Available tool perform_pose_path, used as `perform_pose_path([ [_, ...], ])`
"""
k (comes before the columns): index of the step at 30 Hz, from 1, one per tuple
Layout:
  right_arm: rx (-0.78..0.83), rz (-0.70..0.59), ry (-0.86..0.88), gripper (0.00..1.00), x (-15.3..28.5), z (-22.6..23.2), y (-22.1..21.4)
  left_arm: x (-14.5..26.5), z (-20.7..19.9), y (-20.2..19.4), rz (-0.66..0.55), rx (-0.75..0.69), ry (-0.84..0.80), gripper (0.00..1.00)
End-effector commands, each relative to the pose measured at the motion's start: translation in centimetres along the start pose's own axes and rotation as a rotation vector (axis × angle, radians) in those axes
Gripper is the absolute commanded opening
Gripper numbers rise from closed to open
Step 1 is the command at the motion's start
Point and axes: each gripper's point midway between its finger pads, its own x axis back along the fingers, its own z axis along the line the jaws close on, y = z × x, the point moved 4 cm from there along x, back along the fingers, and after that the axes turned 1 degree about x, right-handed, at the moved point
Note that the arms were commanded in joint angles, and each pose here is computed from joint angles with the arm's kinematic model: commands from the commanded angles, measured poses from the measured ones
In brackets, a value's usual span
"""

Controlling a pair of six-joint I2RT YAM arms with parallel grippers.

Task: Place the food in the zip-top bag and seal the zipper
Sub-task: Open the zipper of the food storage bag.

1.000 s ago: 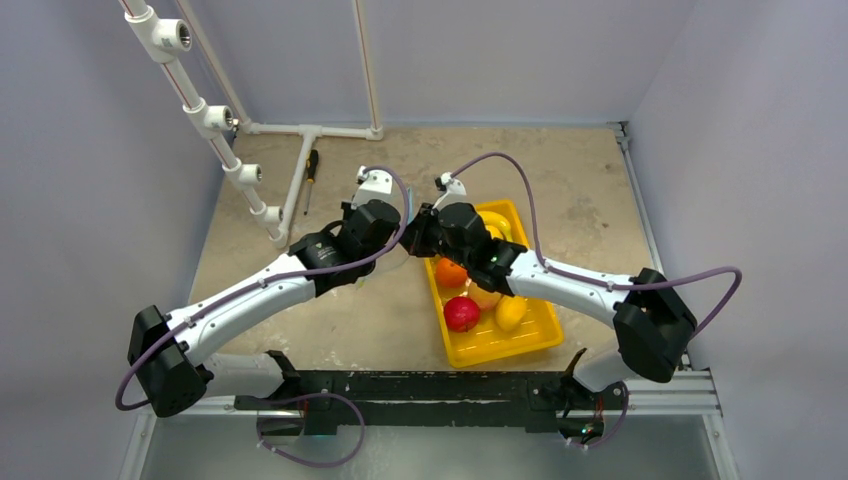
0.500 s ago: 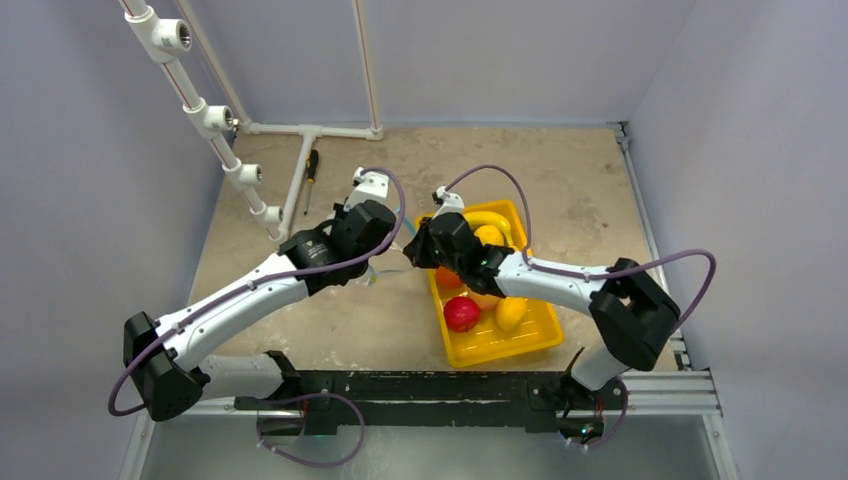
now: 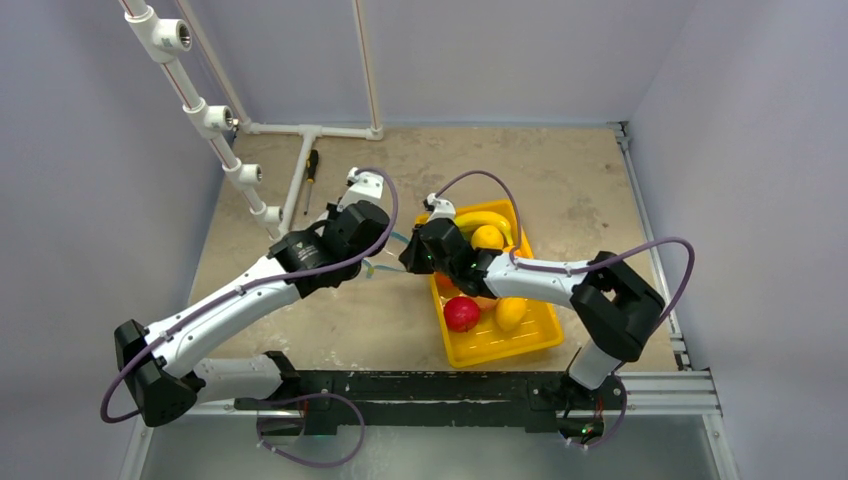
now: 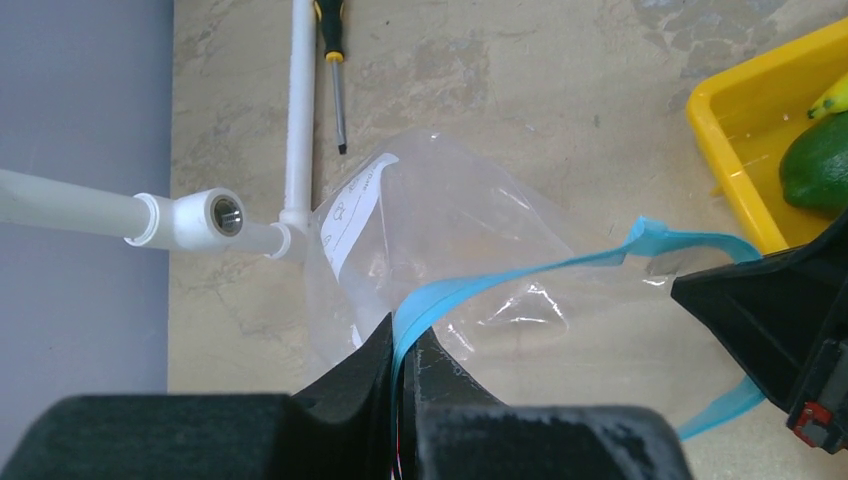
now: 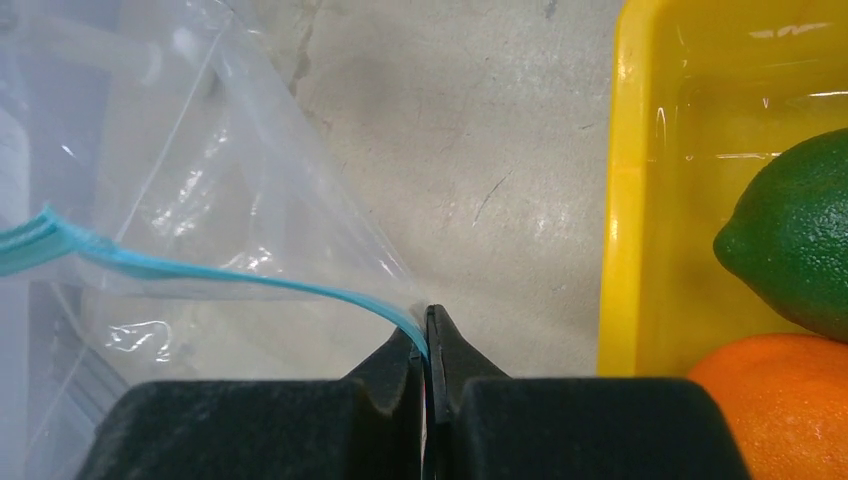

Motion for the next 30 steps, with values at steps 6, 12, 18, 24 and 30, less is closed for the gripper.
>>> perform_pose_path([
  [6,0.016,-0.07,0.1,0.12,1.2,3.3,3.5,-0.7,1.1,-1.4,-0.01,-0.017,0.103,0.0],
  [12,0.007,-0.13,0.159,0.35,3.5,4.9,5.7,-1.1,1.2,-1.6,-0.025,-0.006,0.138,0.0],
  [18,0.011,-0.16,0.13,0.48,5.4,5.1,7.3,-1.6,1.2,-1.9,-0.035,0.002,0.163,0.0],
  [24,0.019,-0.162,0.057,0.55,7.0,3.7,7.4,-1.6,1.0,-1.5,-0.057,0.013,0.157,0.0],
  [30,0.003,-0.152,-0.058,0.63,8.7,1.2,6.8,-1.8,0.8,-1.7,-0.073,0.023,0.143,0.0],
])
